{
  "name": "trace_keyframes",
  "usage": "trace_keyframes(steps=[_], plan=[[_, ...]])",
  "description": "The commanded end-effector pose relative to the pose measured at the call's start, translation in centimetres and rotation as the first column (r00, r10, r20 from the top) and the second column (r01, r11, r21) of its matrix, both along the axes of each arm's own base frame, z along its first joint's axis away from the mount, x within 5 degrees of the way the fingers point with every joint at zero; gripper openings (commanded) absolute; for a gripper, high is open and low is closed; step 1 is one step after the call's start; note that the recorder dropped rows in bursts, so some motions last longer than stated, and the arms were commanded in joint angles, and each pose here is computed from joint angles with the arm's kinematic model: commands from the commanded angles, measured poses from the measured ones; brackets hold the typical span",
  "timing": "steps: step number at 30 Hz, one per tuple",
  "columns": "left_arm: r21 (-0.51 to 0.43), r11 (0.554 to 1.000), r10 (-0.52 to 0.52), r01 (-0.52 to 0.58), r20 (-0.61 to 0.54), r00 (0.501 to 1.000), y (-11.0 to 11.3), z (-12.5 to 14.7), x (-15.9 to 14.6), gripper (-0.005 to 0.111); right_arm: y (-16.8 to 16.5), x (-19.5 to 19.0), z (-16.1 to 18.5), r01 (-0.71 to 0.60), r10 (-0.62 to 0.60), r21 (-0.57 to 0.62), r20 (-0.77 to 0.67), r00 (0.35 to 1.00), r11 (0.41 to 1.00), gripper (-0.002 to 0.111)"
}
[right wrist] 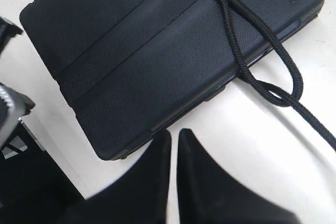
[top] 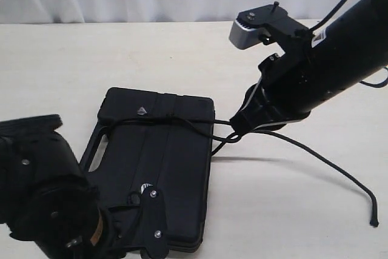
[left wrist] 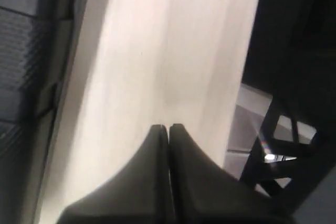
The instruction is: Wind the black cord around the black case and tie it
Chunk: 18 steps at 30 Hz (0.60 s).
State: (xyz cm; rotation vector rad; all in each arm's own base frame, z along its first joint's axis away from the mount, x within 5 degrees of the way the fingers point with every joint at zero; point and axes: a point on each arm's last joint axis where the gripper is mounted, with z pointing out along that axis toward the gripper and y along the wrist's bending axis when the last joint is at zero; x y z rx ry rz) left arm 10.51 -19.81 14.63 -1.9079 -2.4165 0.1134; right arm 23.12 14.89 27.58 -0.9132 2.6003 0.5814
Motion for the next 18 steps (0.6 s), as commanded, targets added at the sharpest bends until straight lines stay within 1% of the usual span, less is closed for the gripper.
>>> trace_keyframes(steps=[1,2,3,4,5,7,10,11,13,14,16,18], plan=[[0.049,0.999,0.013,-0.017,0.09,0.996,-0.6,-1.8,1.5,0.0,-0.1,0.0,0.3,-0.003,0.004,-0.006,0.018,1.0,1.0,0.004],[0.026,0.999,0.038,-0.042,0.146,0.989,-0.9,-1.6,2.6,0.0,-0.1,0.0,0.3,-0.007,0.007,-0.016,0.023,1.0,1.0,0.004],[0.005,0.998,0.057,-0.058,0.168,0.984,-1.0,-1.4,3.2,0.0,-0.1,0.0,0.3,-0.007,0.008,-0.018,0.024,1.0,1.0,0.004],[-0.057,0.994,0.099,-0.09,0.196,0.975,-1.2,-1.2,4.3,0.0,-0.2,0.1,0.3,-0.009,0.009,-0.024,0.028,1.0,1.0,0.004],[-0.082,0.991,0.121,-0.106,0.207,0.971,-1.1,-1.2,4.9,0.0,-0.2,0.1,0.2,-0.008,0.009,-0.027,0.029,1.0,1.0,0.004],[-0.141,0.978,0.184,-0.155,0.233,0.955,-0.7,-1.1,6.4,0.0,-0.2,0.1,0.2,-0.007,0.008,-0.031,0.03,1.0,0.999,0.004],[-0.194,0.958,0.258,-0.209,0.277,0.926,0.5,-0.8,8.7,0.0,-0.4,0.2,0.2,0.002,0.0,-0.052,0.04,0.999,0.999,0.004],[-0.22,0.946,0.296,-0.239,0.283,0.912,0.7,-0.7,9.4,0.0,-0.5,0.3,0.1,0.012,-0.009,-0.062,0.046,0.999,0.998,0.004],[-0.305,0.9,0.399,-0.312,0.284,0.872,0.8,0.0,10.9,0.0,-0.8,0.4,0.1,0.044,-0.04,-0.084,0.053,0.998,0.996,0.004],[-0.338,0.883,0.425,-0.325,0.285,0.859,0.7,0.2,11.3,0.0,-0.9,0.5,0.0,0.056,-0.051,-0.092,0.055,0.997,0.994,0.004],[-0.415,0.856,0.45,-0.307,0.308,0.838,0.0,0.7,12.1,0.0,-1.0,0.6,0.0,0.073,-0.068,-0.104,0.057,0.996,0.992,0.004],[-0.456,0.841,0.459,-0.289,0.322,0.828,-0.7,0.6,12.9,0.0,-1.1,0.6,0.0,0.072,-0.065,-0.11,0.061,0.996,0.991,0.004]])
